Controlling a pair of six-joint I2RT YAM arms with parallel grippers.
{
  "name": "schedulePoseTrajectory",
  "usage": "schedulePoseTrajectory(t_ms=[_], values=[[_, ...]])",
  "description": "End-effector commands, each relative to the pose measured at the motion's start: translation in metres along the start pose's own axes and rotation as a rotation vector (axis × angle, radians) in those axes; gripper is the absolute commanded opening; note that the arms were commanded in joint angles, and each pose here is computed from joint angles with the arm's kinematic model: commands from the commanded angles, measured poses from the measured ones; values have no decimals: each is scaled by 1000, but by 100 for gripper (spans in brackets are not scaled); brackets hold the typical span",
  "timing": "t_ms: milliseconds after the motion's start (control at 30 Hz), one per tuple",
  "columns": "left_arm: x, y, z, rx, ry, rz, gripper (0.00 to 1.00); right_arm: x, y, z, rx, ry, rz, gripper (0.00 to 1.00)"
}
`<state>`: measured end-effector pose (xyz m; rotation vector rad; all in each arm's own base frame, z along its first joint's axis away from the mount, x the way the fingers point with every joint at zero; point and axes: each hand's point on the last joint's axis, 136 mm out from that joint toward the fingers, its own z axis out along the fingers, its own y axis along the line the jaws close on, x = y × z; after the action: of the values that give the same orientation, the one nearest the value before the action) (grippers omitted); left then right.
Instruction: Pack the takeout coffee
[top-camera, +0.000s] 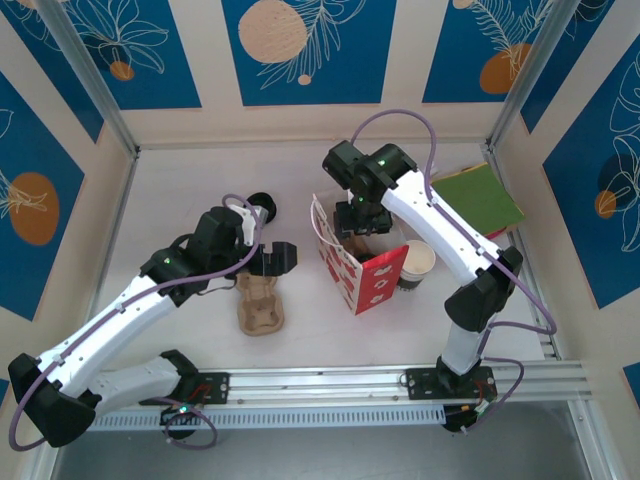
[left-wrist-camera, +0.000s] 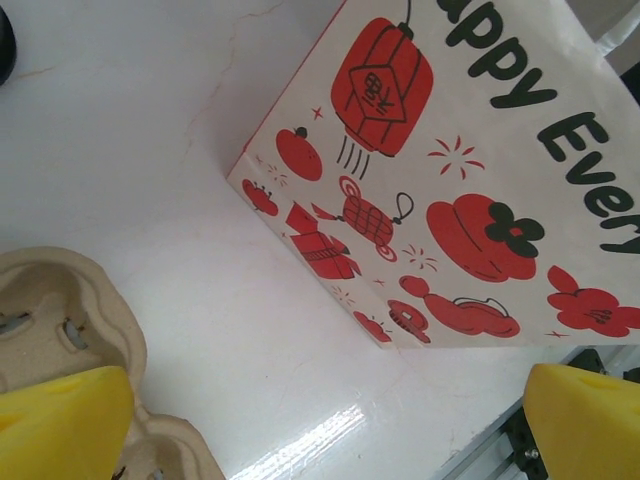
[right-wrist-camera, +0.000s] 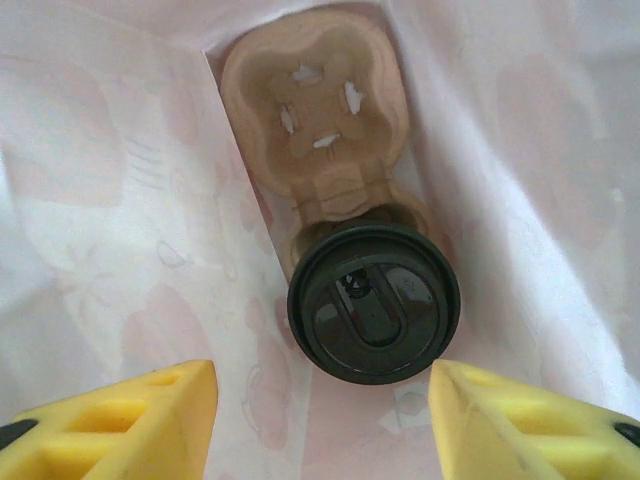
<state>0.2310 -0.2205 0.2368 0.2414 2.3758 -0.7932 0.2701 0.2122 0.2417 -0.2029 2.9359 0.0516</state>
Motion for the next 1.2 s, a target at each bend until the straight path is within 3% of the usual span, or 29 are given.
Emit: schedulePoseTrajectory(t_ms=[0, 200, 667, 900, 1167], values=[[-4, 14, -9, -74, -20, -4, 100, 1, -7, -31, 0, -75, 26, 58], [-9, 21, -17, -126, -42, -7, 100, 2, -13, -61, 3, -153, 47, 57], [-49, -28, -41, 25, -103, 65, 100, 10, -48, -126, -126, -430, 169, 63], [-86, -52, -51, 53, -156, 77, 100, 5, -84, -138, -220, -562, 242, 71], [-117, -61, -52, 11, -185, 86, 100, 3, -120, -121, -344, -575, 392, 71]])
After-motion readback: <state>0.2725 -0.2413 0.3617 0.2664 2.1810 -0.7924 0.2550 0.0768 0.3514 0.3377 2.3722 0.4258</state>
